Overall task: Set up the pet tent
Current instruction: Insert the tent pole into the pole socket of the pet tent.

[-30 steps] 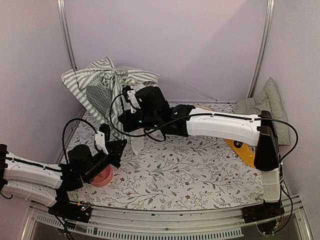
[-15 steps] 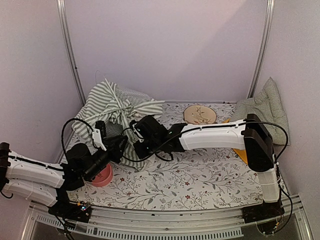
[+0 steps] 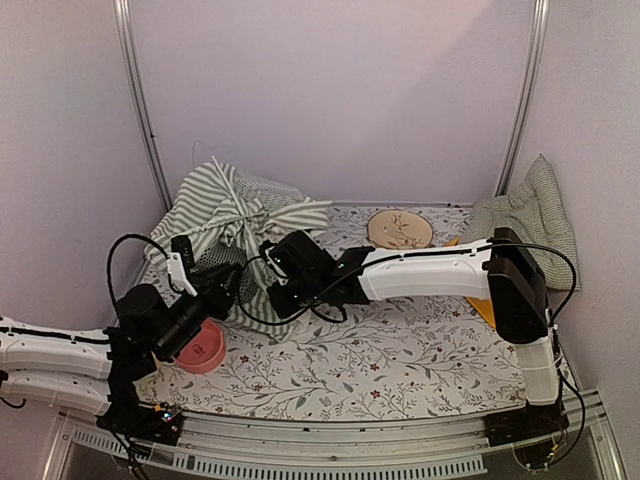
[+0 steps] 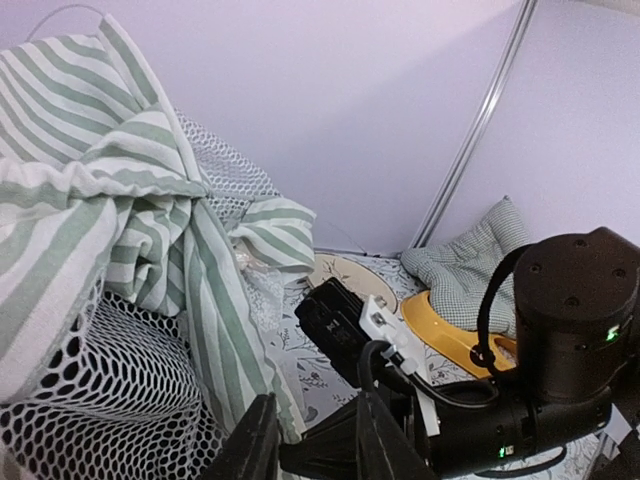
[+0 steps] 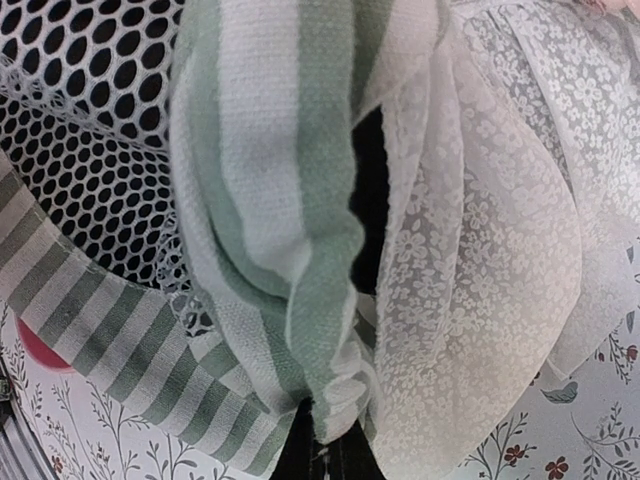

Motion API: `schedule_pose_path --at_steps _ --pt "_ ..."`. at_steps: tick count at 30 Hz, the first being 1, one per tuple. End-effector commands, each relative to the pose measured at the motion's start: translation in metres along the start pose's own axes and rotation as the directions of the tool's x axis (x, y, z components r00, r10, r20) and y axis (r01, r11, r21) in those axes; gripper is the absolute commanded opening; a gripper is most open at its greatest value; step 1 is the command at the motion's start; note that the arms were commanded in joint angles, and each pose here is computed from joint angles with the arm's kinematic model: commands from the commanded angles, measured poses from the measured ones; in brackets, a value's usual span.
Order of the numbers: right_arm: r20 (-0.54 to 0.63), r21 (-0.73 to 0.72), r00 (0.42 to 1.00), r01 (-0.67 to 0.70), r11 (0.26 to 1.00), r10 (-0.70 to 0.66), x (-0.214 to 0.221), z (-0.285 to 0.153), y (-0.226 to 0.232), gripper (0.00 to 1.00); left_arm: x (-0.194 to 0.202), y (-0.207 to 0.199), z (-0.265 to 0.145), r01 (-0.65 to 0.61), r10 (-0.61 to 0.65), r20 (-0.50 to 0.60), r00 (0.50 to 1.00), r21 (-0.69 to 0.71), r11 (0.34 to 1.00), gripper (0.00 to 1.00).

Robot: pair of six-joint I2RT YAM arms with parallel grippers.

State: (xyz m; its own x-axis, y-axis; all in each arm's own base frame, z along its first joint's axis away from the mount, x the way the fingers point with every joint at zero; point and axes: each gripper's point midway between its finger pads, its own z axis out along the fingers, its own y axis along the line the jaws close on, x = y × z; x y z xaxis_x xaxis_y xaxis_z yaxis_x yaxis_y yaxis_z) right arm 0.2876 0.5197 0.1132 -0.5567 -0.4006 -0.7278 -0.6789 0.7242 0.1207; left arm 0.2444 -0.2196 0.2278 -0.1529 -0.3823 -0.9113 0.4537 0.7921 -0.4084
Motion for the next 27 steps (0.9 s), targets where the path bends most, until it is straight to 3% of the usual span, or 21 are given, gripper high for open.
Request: schedule_pose_path --at_steps 1,5,8,17,21,27 --pt "0.078 0.005 0.997 -0.013 1.000 0.013 -0.022 -0.007 -0.005 0.00 -0.021 -0.004 -0.002 0.032 -0.032 0.011 0.999 -0.010 0.999 0.29" --pt "0.080 -0.079 0.995 -0.061 0.995 0.068 -0.025 -0.007 -0.001 0.00 -0.015 -0.004 -0.001 -0.001 -0.001 -0.056 0.998 -0.025 1.000 0.26" --pt "0.096 -0.114 0.992 -0.071 0.991 0.083 -0.031 -0.008 0.004 0.00 0.016 -0.003 -0.005 -0.015 0.012 -0.166 0.986 -0.020 1.000 0.22" --pt "0.091 -0.142 0.990 -0.090 0.986 0.104 -0.033 -0.006 0.002 0.00 0.111 -0.024 -0.031 -0.172 0.181 -0.369 0.912 0.056 0.983 0.24" --pt "0.078 -0.121 0.991 -0.096 0.988 0.106 -0.028 -0.007 -0.006 0.00 0.135 -0.034 -0.025 -0.239 0.249 -0.414 0.875 0.075 0.968 0.24" --pt "0.034 -0.058 0.987 -0.158 0.986 0.160 -0.012 -0.016 -0.044 0.00 0.132 -0.044 -0.017 -0.228 0.247 -0.386 0.889 0.094 0.969 0.26"
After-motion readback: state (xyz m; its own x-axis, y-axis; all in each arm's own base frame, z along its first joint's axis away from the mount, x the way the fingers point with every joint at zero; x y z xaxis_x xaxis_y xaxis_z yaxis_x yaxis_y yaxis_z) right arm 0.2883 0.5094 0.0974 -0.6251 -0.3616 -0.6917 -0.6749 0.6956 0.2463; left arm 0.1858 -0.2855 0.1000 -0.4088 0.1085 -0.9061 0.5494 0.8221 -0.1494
